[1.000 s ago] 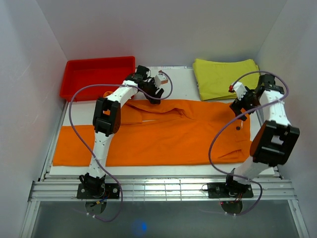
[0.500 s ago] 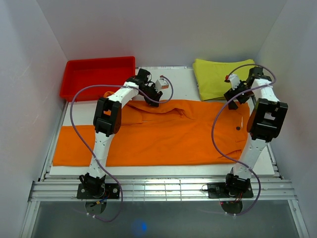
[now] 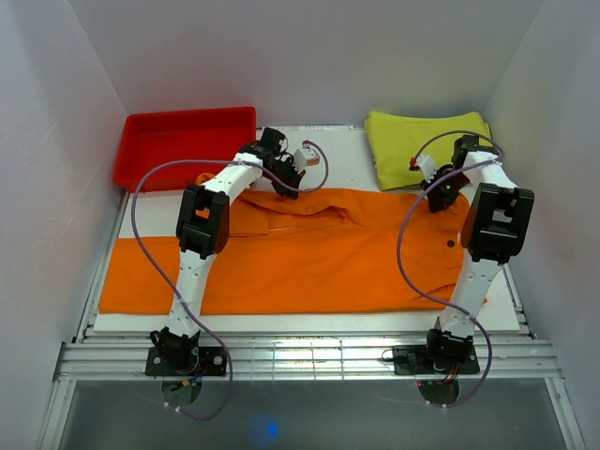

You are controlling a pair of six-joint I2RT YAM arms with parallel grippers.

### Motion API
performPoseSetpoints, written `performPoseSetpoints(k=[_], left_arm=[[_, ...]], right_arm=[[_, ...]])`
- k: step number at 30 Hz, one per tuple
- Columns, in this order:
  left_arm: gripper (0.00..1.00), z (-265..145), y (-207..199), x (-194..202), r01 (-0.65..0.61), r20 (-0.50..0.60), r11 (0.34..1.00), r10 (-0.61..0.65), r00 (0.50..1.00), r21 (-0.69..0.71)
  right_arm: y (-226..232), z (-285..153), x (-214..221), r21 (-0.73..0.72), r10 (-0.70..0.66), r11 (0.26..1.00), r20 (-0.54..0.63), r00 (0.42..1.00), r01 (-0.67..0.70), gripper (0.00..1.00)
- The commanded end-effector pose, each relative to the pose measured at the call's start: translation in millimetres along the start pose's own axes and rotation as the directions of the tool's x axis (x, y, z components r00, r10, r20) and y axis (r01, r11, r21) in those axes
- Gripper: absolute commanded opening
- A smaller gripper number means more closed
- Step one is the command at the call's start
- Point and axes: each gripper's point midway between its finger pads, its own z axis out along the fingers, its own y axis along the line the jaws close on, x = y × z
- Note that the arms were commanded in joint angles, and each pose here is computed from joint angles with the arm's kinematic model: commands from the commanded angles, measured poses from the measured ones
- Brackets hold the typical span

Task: Fold and stack the trousers
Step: Flatten the trousers out

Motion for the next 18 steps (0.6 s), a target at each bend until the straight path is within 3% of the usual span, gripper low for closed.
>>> performPoseSetpoints(k=[1, 4, 5, 7, 8, 9, 11, 13, 17, 18], left_arm=[[0.0, -89, 11, -86, -0.094, 0.177, 0.978, 0.127, 0.976, -0.187], [0.0, -117, 1, -89, -0.133, 0.199, 0.964, 0.181, 0.963, -0.231], [0.0, -147, -14, -104, -0.173, 0.235, 0.95, 0.237, 0.943, -0.261], [0.0, -150, -36, -79, -0.21, 0.213, 0.951, 0.259, 0.942, -0.226], [0.0, -174, -56, -86, -0.238, 0.248, 0.943, 0.294, 0.923, -0.231], [0.0, -164, -74, -54, -0.228, 0.208, 0.959, 0.26, 0.943, -0.165], [0.0, -168, -110, -33, -0.247, 0.213, 0.966, 0.257, 0.943, -0.071], [0.0, -172, -158, 13, -0.241, 0.172, 0.97, 0.23, 0.958, 0.04], [0.0, -166, -244, 97, -0.327, 0.09, 0.904, 0.315, 0.945, 0.274], [0.02, -167, -257, 116, -0.323, 0.054, 0.892, 0.323, 0.945, 0.316]], right_arm=[[4, -60, -26, 0.067, -0.07, 0.996, 0.07, 0.995, 0.066, 0.08], [16, -91, -32, 0.115, -0.146, 0.984, 0.089, 0.985, 0.135, 0.08], [30, -102, -28, 0.128, -0.168, 0.979, 0.087, 0.982, 0.157, 0.08], [45, -108, -19, 0.131, -0.232, 0.966, 0.066, 0.971, 0.222, 0.08], [66, -111, -8, 0.12, -0.25, 0.963, 0.052, 0.967, 0.242, 0.08], [76, -111, 1, 0.109, -0.3, 0.949, 0.027, 0.954, 0.295, 0.08], [100, -122, 14, 0.123, -0.365, 0.924, -0.005, 0.931, 0.363, 0.08], [133, -104, 51, 0.038, -0.437, 0.897, -0.077, 0.896, 0.441, 0.08], [182, -91, 99, -0.023, -0.549, 0.833, -0.155, 0.821, 0.553, 0.08], [198, -79, 113, -0.068, -0.561, 0.827, -0.155, 0.813, 0.558, 0.13]])
